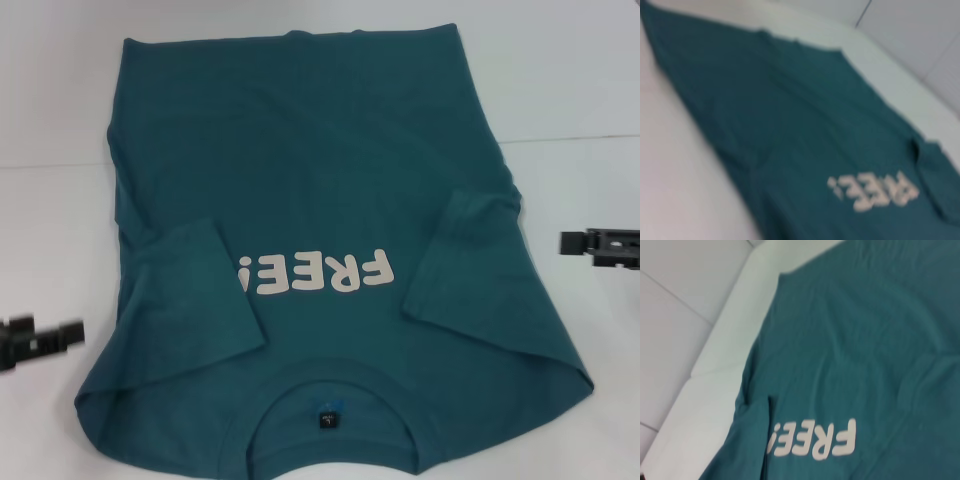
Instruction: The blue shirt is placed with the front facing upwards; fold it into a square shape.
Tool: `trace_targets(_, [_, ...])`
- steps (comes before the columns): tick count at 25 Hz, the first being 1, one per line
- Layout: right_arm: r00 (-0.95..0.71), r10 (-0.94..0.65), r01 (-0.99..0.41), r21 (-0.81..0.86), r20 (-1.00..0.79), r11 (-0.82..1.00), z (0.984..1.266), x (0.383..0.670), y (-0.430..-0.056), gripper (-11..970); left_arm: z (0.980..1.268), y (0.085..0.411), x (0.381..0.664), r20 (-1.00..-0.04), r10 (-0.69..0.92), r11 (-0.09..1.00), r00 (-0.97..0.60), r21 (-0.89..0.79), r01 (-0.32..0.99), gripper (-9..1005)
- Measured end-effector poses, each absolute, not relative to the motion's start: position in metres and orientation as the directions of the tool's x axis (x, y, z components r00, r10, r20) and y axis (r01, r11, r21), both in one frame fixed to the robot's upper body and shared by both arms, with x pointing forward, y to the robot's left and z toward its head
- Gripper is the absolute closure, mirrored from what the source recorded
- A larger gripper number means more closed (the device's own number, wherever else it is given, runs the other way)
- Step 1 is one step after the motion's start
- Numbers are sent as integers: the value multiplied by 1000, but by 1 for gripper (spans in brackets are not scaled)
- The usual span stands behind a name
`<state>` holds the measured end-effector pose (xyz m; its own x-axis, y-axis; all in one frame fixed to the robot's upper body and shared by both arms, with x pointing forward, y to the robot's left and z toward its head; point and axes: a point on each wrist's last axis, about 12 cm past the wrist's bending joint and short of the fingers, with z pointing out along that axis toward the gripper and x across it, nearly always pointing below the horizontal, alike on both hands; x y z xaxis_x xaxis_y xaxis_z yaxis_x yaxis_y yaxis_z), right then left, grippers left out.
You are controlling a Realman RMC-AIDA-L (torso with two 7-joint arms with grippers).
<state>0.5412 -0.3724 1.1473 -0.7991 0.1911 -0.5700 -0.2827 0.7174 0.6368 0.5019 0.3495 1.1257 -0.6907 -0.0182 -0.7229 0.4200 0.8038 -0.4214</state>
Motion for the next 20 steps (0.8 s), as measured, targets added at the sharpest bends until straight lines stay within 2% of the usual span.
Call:
trace_targets(9, [-766, 232, -272, 631, -599, 727, 1133, 537, -387, 13, 1106, 346, 496, -666, 20, 795, -745, -442, 416, 119])
trace_targets(20, [-753, 235, -273, 617, -614, 738, 1138, 543, -391, 14, 1081, 334, 500, -634, 86, 791, -769, -426, 439, 120])
